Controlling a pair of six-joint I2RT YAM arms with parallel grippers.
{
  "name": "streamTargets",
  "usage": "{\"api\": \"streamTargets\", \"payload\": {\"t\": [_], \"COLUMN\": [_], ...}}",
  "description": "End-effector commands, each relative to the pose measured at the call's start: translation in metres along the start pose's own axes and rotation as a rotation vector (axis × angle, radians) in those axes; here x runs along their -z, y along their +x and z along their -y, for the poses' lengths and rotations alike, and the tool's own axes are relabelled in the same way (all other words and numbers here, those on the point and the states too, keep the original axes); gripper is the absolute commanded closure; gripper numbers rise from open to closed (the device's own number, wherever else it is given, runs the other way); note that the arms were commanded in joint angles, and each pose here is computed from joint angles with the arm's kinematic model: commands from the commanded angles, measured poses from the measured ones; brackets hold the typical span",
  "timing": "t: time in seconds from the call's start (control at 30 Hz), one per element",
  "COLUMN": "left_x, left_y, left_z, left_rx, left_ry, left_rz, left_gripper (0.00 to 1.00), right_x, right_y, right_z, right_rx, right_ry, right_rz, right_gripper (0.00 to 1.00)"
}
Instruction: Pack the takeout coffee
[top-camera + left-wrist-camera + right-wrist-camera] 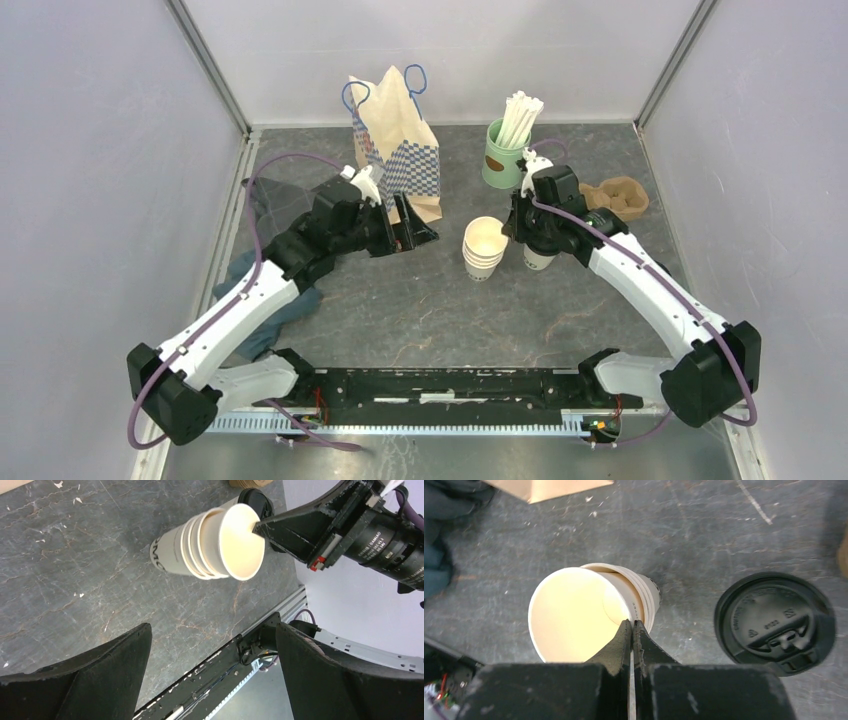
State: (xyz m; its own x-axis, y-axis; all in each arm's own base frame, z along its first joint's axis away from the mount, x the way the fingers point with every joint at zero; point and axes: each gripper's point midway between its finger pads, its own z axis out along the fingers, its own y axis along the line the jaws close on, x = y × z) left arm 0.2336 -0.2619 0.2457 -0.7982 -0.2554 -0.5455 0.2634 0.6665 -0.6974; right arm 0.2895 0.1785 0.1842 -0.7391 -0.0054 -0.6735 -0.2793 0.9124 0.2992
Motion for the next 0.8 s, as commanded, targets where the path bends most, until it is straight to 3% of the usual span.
{"api": "streamTargets", "payload": {"t": [0.0,0.47,0.77], "left_x": [0.020,0.039,0.041], "left_y": [-0.012,-0.035,-0.044], "left_z": [0.010,0.024,0.032], "left_rx": [-0.060,-0.155,-0.192], "left_ry": [-0.015,-0.064,-0.061], "left_rz": [0.027,0.037,0.039], "left_gripper": [0.00,0.00,0.00], "right_x": [0.000,-0.014,-0.010], "right_y": [-0.037,-0.087,-0.105], "right_z": [0.024,0.110,0.121], "right_rx": [-0.018,-0.147,-0.130], "right_ry": [0.150,0.305,0.331], "right_rz": [0.159,0.241,0.265], "right_gripper": [1.00,1.00,1.00]}}
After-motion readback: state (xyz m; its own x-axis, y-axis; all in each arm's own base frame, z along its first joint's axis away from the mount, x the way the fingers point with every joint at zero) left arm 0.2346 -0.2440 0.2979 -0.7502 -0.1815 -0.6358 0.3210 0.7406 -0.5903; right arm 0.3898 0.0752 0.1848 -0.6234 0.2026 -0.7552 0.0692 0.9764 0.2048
